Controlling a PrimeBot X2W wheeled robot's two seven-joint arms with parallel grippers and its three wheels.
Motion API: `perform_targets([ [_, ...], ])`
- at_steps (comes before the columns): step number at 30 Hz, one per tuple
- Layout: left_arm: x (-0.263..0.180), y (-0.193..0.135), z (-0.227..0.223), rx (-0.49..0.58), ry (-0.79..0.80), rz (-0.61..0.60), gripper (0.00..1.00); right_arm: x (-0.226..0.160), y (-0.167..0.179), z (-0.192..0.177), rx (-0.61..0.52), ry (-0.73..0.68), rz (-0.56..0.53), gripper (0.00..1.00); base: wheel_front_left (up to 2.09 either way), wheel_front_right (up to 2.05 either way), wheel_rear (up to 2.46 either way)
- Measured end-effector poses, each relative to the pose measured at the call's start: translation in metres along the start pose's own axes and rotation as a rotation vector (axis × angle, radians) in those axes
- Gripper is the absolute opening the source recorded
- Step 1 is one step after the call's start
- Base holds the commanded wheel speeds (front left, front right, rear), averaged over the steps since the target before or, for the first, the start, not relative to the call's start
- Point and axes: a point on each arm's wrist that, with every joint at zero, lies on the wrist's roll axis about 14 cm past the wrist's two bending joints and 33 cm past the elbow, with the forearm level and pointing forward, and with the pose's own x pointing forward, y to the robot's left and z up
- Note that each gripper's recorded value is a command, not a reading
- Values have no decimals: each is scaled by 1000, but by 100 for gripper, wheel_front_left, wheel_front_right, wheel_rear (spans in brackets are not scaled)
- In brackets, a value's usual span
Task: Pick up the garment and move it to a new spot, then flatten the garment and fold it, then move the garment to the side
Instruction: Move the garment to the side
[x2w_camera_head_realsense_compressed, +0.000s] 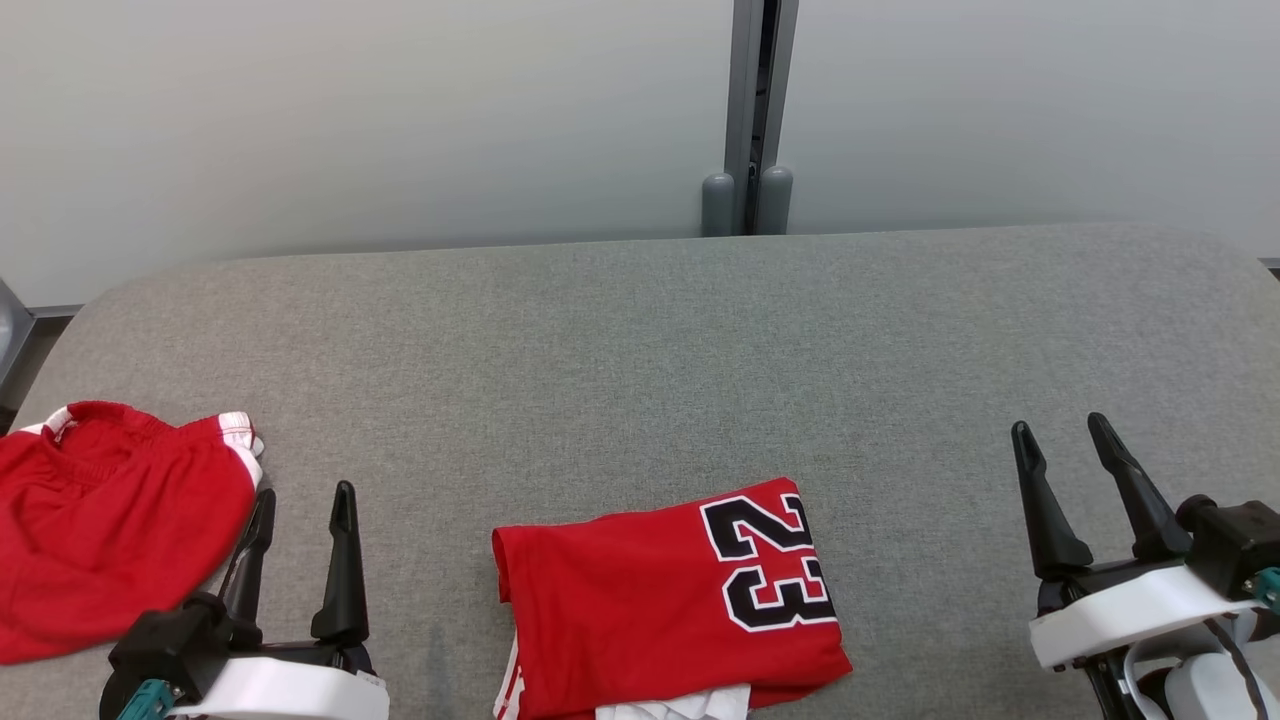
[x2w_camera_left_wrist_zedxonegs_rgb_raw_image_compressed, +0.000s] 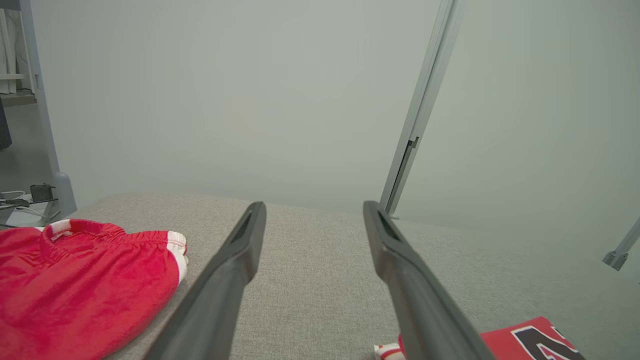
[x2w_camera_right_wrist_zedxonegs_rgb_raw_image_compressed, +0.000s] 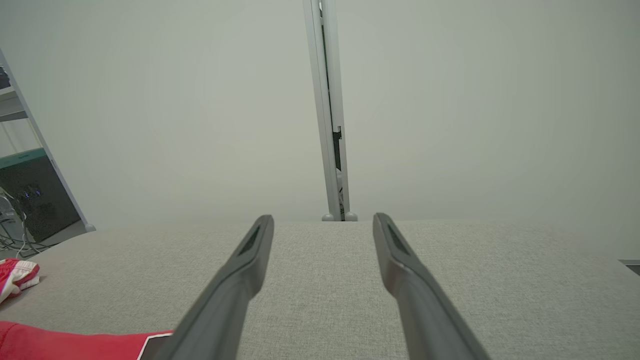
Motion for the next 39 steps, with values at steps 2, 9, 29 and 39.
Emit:
perform_targets([
  [2, 0, 0, 0, 0, 0, 0, 100, 0, 1, -2, 1, 5, 3, 100, 0, 0, 0],
  [9, -2, 2, 0, 0, 1, 5, 100, 2, 19, -10, -9, 33, 65, 100, 0, 0, 0],
  [29, -19, 29, -2, -6, 11, 95, 100, -4, 89, -150, 162, 789, 211, 100, 0, 0, 0],
  [39, -27, 40, -2, -8, 13, 128, 100, -13, 103, -166, 274, 945, 227, 58, 0, 0, 0],
])
